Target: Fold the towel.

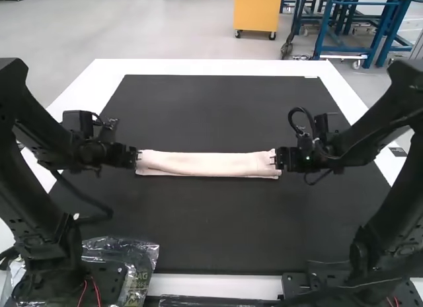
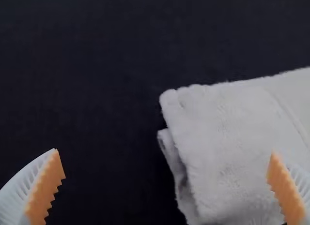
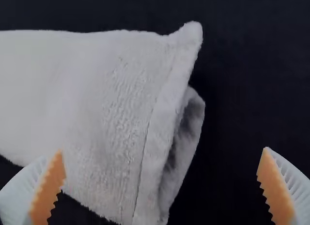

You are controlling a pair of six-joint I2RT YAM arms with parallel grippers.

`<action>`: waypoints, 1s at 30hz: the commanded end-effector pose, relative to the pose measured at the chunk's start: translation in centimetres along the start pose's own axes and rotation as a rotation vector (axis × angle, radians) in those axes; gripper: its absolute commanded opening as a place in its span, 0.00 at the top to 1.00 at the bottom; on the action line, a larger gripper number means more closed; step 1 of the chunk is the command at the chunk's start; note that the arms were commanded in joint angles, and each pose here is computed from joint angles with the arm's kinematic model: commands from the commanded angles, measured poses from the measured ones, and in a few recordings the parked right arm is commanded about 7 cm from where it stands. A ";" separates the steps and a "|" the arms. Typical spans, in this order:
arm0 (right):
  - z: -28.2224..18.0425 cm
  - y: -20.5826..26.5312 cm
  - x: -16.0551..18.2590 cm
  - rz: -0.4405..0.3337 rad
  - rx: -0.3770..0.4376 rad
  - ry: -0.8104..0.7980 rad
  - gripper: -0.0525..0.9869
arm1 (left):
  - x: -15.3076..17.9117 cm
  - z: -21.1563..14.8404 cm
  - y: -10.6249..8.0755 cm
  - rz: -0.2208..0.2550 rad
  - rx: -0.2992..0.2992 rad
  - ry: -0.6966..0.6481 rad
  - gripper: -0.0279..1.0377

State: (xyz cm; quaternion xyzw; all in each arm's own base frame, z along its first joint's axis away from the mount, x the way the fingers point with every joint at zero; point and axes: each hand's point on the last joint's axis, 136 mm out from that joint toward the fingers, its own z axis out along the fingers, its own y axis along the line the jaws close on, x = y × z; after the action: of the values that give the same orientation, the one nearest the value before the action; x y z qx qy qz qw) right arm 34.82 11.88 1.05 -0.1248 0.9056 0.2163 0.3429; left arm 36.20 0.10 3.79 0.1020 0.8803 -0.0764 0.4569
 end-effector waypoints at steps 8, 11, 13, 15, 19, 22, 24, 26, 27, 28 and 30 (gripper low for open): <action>1.2 -0.7 -1.3 0.009 0.003 -0.017 0.08 | -2.8 -1.8 3.4 -0.091 -0.077 -0.095 0.06; 1.8 -0.7 -0.7 0.009 0.000 -0.004 0.08 | -2.8 -2.1 3.9 -0.101 -0.085 -0.096 0.06; 2.1 -0.5 -0.6 0.002 -0.006 -0.003 0.08 | -2.7 -2.2 3.9 -0.104 -0.082 -0.095 0.06; 2.5 -0.1 -0.3 -0.003 -0.015 0.007 0.08 | -2.7 -2.2 3.8 -0.106 -0.080 -0.093 0.06; 3.1 1.1 0.2 -0.024 -0.038 0.027 0.08 | -2.3 -2.1 3.4 -0.110 -0.065 -0.083 0.06; 3.4 2.0 0.4 -0.042 -0.049 0.034 0.08 | -2.2 -2.1 3.3 -0.122 -0.063 -0.082 0.06; 3.5 2.5 0.5 -0.047 -0.057 0.035 0.08 | -2.0 -2.1 3.2 -0.123 -0.059 -0.078 0.06; 3.7 2.7 0.6 -0.052 -0.058 0.036 0.08 | -1.9 -2.1 3.1 -0.123 -0.057 -0.077 0.06; 3.9 2.7 0.8 -0.054 -0.057 0.039 0.08 | -1.9 -2.1 3.1 -0.124 -0.055 -0.076 0.06; 4.1 2.6 1.0 -0.053 -0.055 0.043 0.08 | -1.8 -2.2 3.2 -0.127 -0.057 -0.075 0.06; 4.5 2.3 1.5 -0.049 -0.050 0.052 0.19 | -1.8 -2.2 3.2 -0.128 -0.057 -0.076 0.06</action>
State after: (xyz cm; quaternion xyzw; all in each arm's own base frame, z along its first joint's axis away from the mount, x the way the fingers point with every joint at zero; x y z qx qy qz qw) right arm 35.73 15.04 -1.10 -0.1576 0.9018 0.2159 0.3394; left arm 36.16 3.53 5.43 0.0298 0.8761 -0.0778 0.4749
